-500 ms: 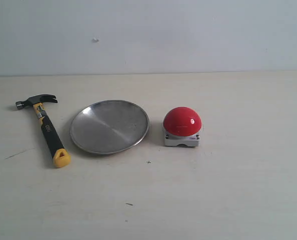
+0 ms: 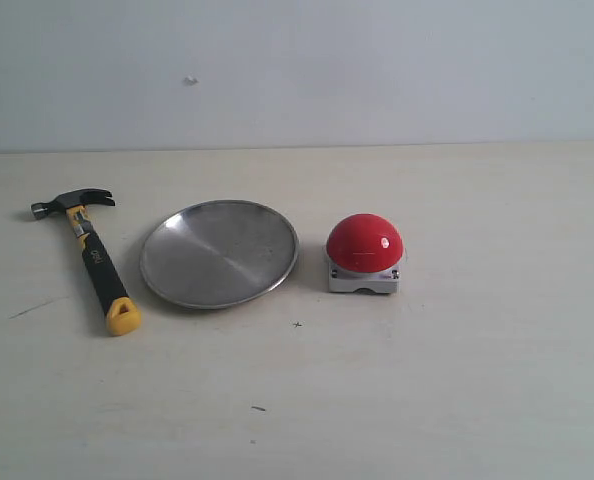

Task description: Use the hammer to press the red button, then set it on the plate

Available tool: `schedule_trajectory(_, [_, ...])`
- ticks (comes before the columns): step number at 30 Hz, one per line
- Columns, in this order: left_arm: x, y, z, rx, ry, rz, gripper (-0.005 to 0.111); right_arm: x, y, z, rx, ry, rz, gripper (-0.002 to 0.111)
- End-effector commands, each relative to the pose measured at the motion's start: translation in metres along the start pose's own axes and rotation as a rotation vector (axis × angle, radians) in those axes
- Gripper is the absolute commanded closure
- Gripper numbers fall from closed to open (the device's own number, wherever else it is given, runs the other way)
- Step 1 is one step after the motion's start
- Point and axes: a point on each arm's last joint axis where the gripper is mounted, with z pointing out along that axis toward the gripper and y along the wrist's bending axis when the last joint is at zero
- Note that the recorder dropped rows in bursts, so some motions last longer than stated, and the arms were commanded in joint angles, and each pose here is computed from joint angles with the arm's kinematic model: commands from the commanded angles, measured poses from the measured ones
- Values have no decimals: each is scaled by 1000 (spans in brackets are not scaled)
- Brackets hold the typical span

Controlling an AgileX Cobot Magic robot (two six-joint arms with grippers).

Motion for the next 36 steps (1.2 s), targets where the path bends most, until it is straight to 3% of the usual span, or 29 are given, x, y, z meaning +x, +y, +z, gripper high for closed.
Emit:
schedule_trajectory(1, [-13, -8, -2, 96, -139, -66, 107, 1, 0, 0, 3, -4, -10, 108])
schedule_trajectory(7, [-34, -21, -10, 245, -377, -52, 107, 1, 0, 0, 3, -4, -10, 108])
schedule_trajectory(10, [-42, -17, -5, 167, -337, -167, 107, 1, 0, 0, 3, -4, -10, 108])
schedule_trajectory(12, [-48, -15, 6, 28, -186, -187, 107, 1, 0, 0, 3, -4, -10, 108])
schedule_trajectory(14, [-57, -18, 18, -41, -88, -116, 107, 1, 0, 0, 3, -4, -10, 108])
schedule_trajectory(21, [-73, -26, 78, -148, 193, -63, 107, 1, 0, 0, 3, -4, -10, 108])
schedule_trajectory(26, [-79, -29, 126, -198, 469, 111, 107, 1, 0, 0, 3, -4, -10, 108])
schedule_trajectory(29, [-75, -20, 152, -282, 675, 270, 107, 1, 0, 0, 3, -4, -10, 108])
schedule_trajectory(36, [-74, 16, 192, -682, 1001, 448, 107, 1, 0, 0, 3, -4, -10, 108])
